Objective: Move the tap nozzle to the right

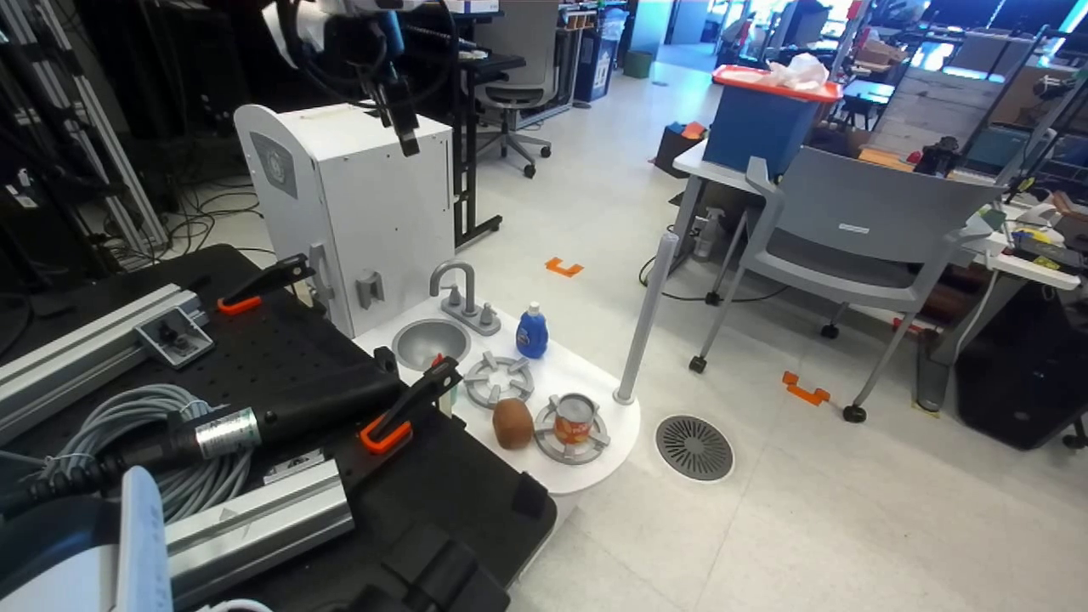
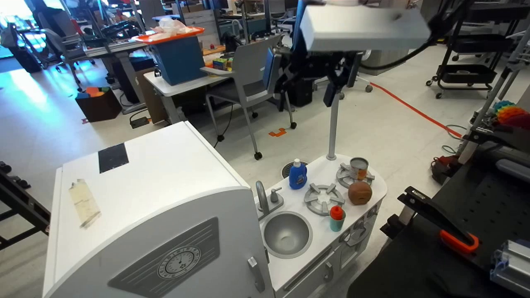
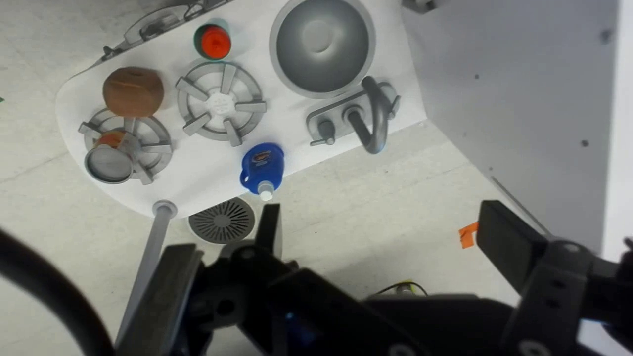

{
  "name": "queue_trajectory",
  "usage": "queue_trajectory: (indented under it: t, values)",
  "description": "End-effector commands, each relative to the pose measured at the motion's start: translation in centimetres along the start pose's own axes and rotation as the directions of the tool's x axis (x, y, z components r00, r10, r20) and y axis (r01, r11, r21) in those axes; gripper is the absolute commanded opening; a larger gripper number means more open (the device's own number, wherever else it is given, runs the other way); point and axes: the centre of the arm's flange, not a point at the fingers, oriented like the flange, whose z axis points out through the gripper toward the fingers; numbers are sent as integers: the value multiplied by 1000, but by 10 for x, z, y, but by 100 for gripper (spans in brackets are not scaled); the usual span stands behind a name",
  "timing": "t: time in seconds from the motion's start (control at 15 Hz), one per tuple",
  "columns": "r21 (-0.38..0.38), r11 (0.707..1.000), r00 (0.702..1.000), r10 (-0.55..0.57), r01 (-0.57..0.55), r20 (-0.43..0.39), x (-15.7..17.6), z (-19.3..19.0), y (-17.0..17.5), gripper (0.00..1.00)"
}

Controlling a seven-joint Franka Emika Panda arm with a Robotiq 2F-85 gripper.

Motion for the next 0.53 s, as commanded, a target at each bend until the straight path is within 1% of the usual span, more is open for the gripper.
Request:
queue_trajectory:
  t: [0.0, 0.07, 0.13, 0.33, 0.47]
  values:
    - [-78, 994, 997, 75, -77, -22, 23, 84, -31, 100]
    - [-111, 990, 996, 88, -89, -20, 24, 106, -33, 100]
    - [-94, 991, 996, 91, -90, 3, 22, 127, -39, 100]
    - [-128, 986, 994, 109, -105, 21, 11, 192, -62, 100]
    - [-153, 981, 993, 121, -119, 8, 6, 235, -74, 100]
